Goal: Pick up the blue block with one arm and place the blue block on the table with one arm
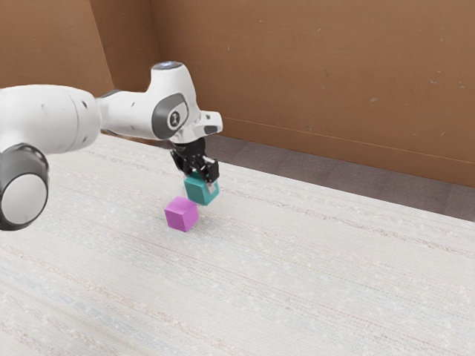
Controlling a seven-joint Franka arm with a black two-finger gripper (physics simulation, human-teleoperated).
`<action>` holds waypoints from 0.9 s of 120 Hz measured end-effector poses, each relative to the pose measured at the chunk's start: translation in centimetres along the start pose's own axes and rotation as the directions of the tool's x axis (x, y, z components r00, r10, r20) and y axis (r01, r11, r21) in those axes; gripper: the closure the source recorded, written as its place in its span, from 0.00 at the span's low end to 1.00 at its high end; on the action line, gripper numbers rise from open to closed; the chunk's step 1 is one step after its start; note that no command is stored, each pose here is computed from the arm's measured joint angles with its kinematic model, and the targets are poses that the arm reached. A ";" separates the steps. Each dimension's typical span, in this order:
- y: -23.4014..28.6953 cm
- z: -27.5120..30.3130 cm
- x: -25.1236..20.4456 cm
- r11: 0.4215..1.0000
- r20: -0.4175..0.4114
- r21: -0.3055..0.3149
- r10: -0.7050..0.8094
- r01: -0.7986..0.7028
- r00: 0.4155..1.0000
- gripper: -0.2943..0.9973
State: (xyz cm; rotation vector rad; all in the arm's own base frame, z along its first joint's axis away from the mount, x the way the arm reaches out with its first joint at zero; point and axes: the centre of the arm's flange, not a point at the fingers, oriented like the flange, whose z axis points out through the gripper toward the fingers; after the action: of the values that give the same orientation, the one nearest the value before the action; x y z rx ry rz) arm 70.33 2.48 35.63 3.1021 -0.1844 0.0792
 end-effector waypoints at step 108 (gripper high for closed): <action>10.6 1.2 2.0 0.998 -0.030 -0.030 0.062 -0.063 0.998 0.29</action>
State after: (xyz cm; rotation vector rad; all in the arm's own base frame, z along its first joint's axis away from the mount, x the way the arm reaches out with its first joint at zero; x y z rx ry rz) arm 71.11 -8.29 34.84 3.0625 -0.2796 0.1213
